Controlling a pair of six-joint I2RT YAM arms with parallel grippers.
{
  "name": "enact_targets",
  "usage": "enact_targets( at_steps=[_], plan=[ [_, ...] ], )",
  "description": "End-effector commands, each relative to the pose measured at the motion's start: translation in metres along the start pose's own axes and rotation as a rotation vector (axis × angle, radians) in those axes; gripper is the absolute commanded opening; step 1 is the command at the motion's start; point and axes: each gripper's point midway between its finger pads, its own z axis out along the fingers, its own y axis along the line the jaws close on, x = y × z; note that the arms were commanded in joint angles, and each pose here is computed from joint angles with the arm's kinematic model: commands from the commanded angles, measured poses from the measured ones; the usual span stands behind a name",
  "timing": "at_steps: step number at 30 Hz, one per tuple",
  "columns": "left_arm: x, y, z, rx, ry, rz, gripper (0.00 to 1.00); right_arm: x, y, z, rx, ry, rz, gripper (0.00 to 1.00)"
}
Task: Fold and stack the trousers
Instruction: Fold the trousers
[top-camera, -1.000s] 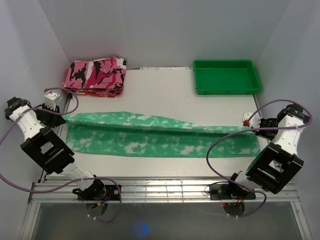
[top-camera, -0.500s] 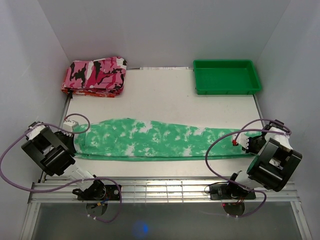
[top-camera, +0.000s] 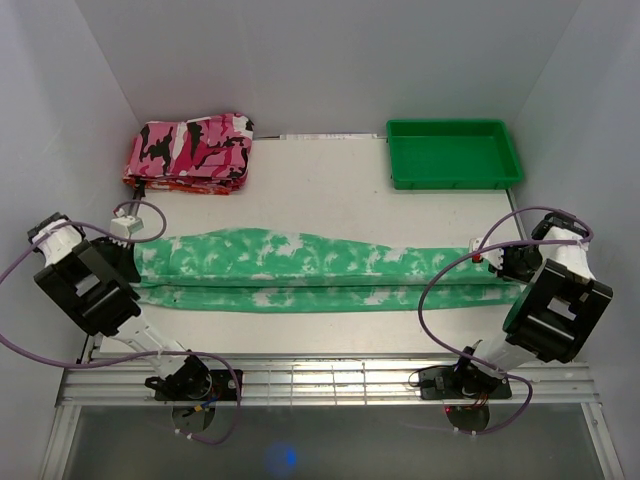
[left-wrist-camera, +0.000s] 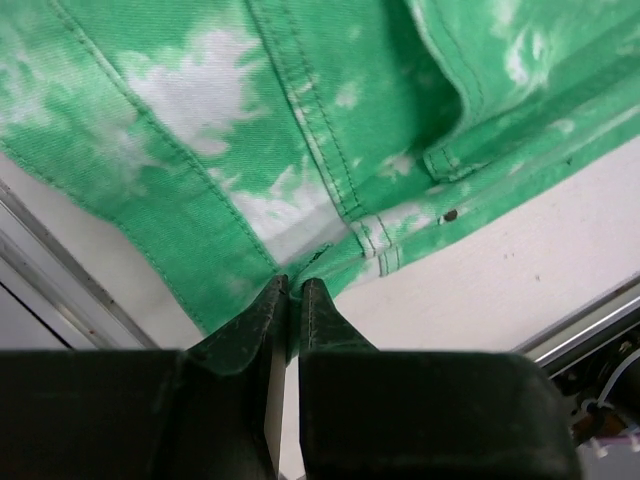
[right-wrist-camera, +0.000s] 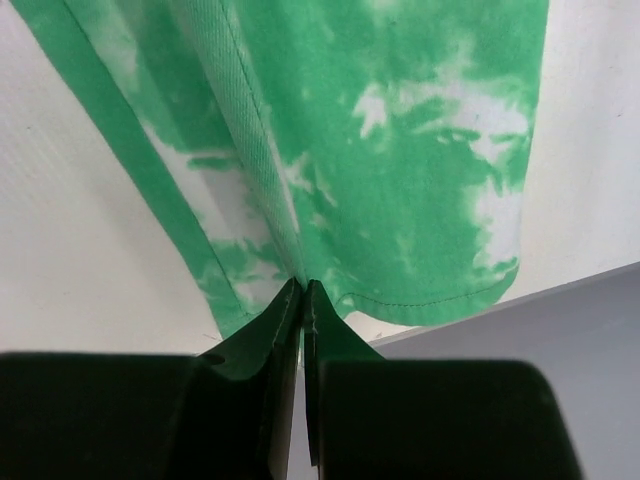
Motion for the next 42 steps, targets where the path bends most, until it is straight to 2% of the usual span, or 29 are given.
enact_targets(
  at_steps=[1,4,5,7,8,10,11,13,14,15,16,20,21,22,25,28,29,30,32,35,36,38,40,42],
  plan=[
    [0.024,0.016,-0.034,-0.129,0.116,0.216,0.00,0.025,-0.016,-0.025,0.063,0.136,-0.043,0.08],
    [0.045,0.020,-0.015,-0.164,0.162,0.258,0.00,0.026,-0.008,-0.019,0.046,0.146,-0.051,0.08],
    [0.063,0.008,0.003,-0.119,0.196,0.238,0.00,0.028,-0.008,-0.018,0.048,0.154,-0.057,0.08],
    [0.081,0.013,0.025,-0.129,0.233,0.202,0.00,0.031,-0.004,-0.016,0.039,0.175,-0.068,0.08],
    [0.101,0.007,0.036,-0.116,0.291,0.160,0.07,0.033,-0.004,-0.016,0.035,0.181,-0.067,0.08],
    [0.114,0.013,0.045,-0.141,0.332,0.133,0.28,0.032,-0.003,-0.016,0.027,0.183,-0.069,0.08],
    [0.116,0.010,0.046,-0.125,0.337,0.123,0.33,0.031,-0.005,-0.017,0.032,0.182,-0.065,0.08],
    [0.099,0.005,0.037,-0.093,0.249,0.129,0.82,0.025,-0.005,-0.019,0.035,0.163,-0.060,0.22],
    [0.086,0.004,0.025,-0.106,0.200,0.149,0.98,0.023,-0.006,-0.022,0.036,0.161,-0.059,0.31],
    [0.062,0.009,0.014,-0.124,0.114,0.186,0.98,0.020,0.000,-0.023,0.015,0.149,-0.052,0.60],
    [0.052,-0.003,0.006,-0.088,0.082,0.210,0.98,0.018,0.000,-0.027,0.018,0.147,-0.051,0.70],
    [-0.010,-0.018,-0.041,-0.096,-0.105,0.303,0.98,0.007,-0.010,-0.051,0.062,0.118,-0.015,0.89],
    [-0.021,-0.020,-0.050,-0.103,-0.135,0.313,0.98,0.003,-0.022,-0.066,0.099,0.115,-0.020,0.97],
    [-0.038,-0.022,-0.063,-0.111,-0.186,0.321,0.98,-0.005,-0.021,-0.071,0.094,0.082,-0.006,0.98],
    [-0.058,-0.027,-0.072,-0.114,-0.246,0.283,0.98,-0.017,-0.043,-0.094,0.157,0.023,0.043,0.98],
    [-0.070,-0.035,-0.062,-0.068,-0.299,0.187,0.98,-0.032,-0.048,-0.092,0.111,-0.048,0.131,0.96],
    [-0.072,-0.039,-0.048,-0.043,-0.282,0.177,0.98,-0.036,-0.041,-0.086,0.065,-0.061,0.209,0.94],
    [-0.070,-0.044,-0.038,-0.018,-0.260,0.103,0.98,-0.039,-0.039,-0.081,0.033,-0.068,0.244,0.85],
    [-0.063,-0.047,-0.009,-0.025,-0.199,0.072,0.97,-0.052,-0.035,-0.062,-0.049,-0.091,0.362,0.77],
    [-0.055,-0.047,0.015,-0.061,-0.153,0.019,0.88,-0.080,-0.029,-0.038,-0.135,-0.125,0.425,0.68],
    [-0.033,-0.051,0.029,-0.063,-0.084,-0.019,0.80,-0.092,-0.029,-0.028,-0.144,-0.116,0.440,0.66],
    [-0.015,-0.049,0.040,-0.081,-0.025,-0.056,0.74,-0.099,-0.020,-0.014,-0.170,-0.087,0.440,0.63],
    [0.019,-0.052,0.053,-0.090,0.097,-0.097,0.68,-0.094,-0.002,0.007,-0.202,-0.011,0.426,0.63],
    [0.038,-0.057,0.057,-0.090,0.160,-0.082,0.66,-0.078,0.025,0.022,-0.259,0.072,0.403,0.62]
  ],
)
